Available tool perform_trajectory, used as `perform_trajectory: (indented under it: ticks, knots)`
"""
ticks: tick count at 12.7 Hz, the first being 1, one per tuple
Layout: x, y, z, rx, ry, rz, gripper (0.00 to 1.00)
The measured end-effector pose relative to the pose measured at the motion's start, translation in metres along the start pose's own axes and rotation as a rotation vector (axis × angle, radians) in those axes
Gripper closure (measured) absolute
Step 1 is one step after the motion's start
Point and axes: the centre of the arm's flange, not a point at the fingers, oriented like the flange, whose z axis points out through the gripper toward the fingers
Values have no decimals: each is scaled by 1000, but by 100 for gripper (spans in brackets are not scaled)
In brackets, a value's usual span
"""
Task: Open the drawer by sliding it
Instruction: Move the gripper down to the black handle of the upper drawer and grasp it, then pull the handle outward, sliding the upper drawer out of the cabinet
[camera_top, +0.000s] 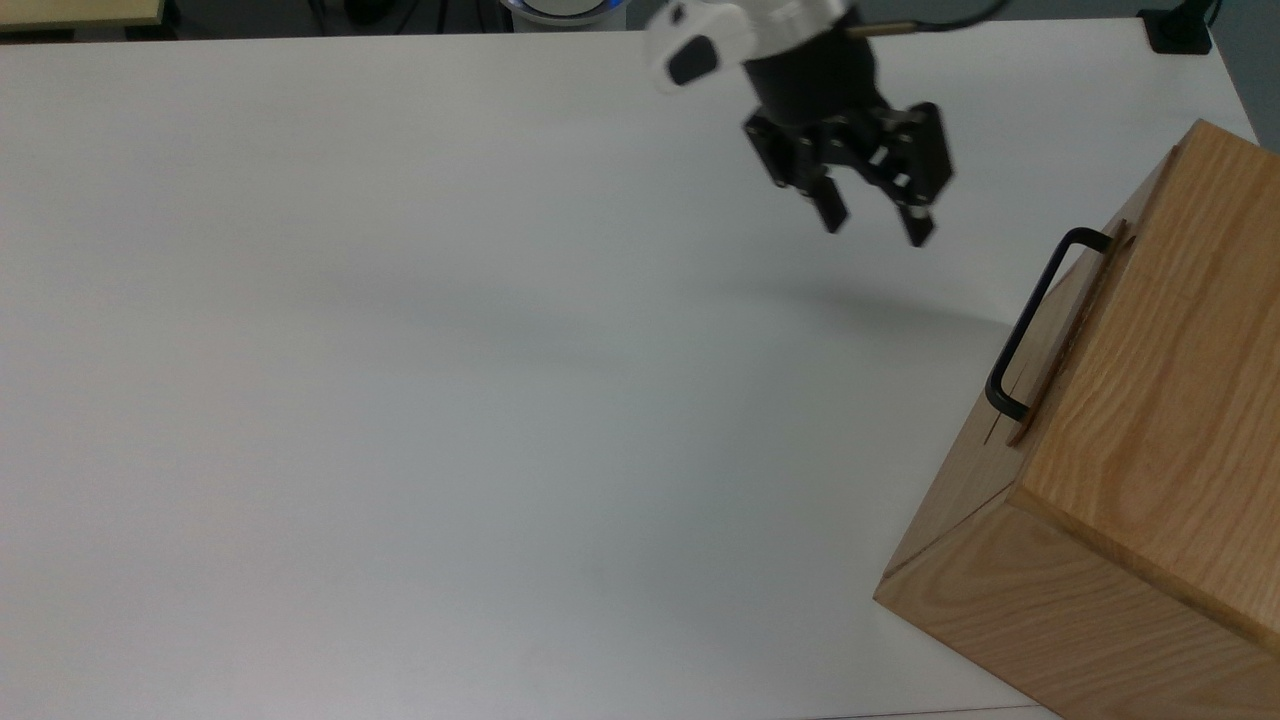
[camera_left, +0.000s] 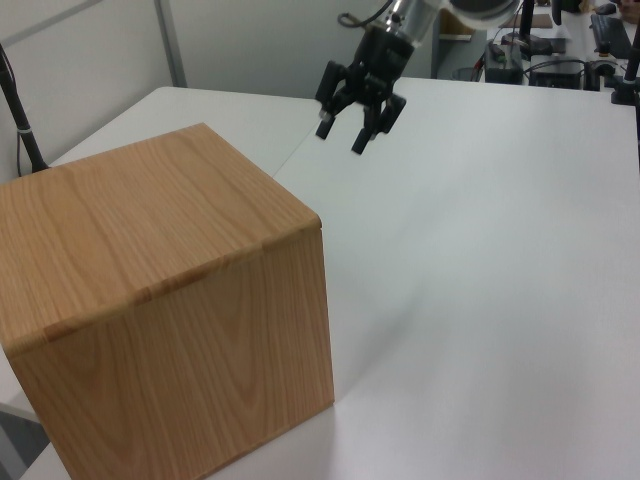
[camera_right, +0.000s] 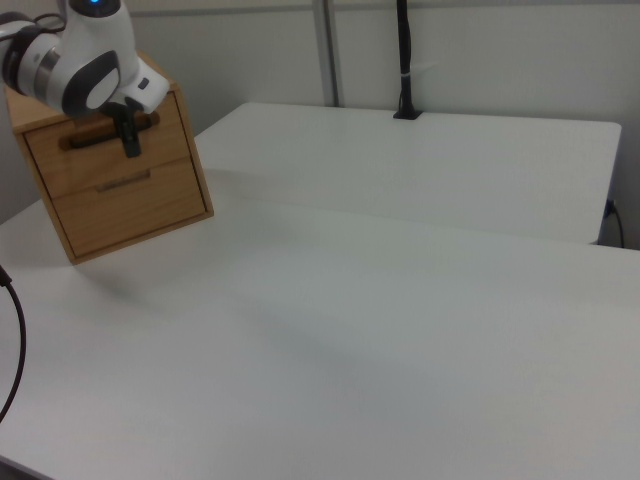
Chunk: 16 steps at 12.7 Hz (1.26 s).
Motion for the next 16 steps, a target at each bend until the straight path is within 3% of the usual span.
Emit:
perform_trajectory:
  ticks: [4,6,10,11,15,16]
  knots:
    - [-15,-24,41,27,10,-9,23]
    - [-22,-35,61,68,41,-19,24]
    - [-27,-48,77,91,50,-38,27]
    - [-28,-50,81,91,48,-41,34]
    - [-33,-56,90,95,44,-55,80]
    - [-34,-57,90,94,46,-69,85]
